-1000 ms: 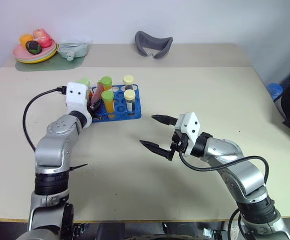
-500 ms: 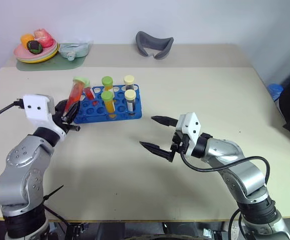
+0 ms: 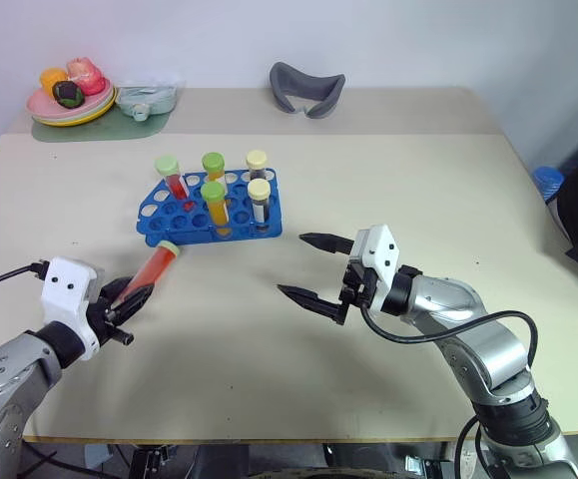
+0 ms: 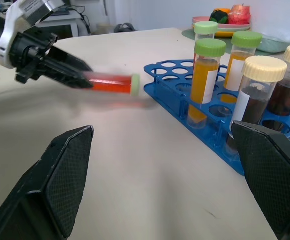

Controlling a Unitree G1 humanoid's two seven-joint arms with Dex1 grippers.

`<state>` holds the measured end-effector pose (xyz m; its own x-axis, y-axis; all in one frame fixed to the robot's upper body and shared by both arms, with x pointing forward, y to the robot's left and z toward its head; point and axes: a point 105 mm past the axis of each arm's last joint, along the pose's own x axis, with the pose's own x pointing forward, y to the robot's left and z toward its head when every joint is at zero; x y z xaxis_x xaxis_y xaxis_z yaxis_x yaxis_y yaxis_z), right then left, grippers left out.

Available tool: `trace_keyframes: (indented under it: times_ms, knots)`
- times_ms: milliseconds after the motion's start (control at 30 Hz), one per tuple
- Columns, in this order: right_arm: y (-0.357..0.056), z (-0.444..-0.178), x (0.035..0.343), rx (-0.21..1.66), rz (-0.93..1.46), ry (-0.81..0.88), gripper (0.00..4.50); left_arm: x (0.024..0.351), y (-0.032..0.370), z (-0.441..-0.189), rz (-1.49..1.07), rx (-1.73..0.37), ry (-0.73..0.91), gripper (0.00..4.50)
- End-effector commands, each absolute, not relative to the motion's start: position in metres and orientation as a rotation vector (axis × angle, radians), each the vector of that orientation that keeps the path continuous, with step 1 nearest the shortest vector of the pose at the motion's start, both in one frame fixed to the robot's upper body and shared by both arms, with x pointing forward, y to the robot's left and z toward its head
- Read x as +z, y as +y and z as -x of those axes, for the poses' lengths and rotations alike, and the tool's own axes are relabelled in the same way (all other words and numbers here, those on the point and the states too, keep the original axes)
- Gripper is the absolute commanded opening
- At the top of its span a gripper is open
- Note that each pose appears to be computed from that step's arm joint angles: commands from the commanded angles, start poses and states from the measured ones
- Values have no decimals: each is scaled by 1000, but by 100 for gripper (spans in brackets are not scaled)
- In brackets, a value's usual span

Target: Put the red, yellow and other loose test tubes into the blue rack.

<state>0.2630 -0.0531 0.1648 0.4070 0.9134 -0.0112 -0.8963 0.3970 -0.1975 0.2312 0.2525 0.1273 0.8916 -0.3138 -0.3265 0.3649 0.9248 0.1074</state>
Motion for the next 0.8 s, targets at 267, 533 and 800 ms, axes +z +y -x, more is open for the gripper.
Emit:
trace_keyframes:
  times_ms: [267, 533, 800]
  knots:
    - [-51, -261, 175, 1153, 182, -152, 450, 115, 267, -234, -281, -338, 387, 288]
    - [-53, -259, 175, 1149, 203, -150, 450, 117, 282, -245, -370, -323, 527, 445]
    - [-58, -242, 172, 1302, 258, -72, 450, 139, 256, -273, -374, -376, 729, 445]
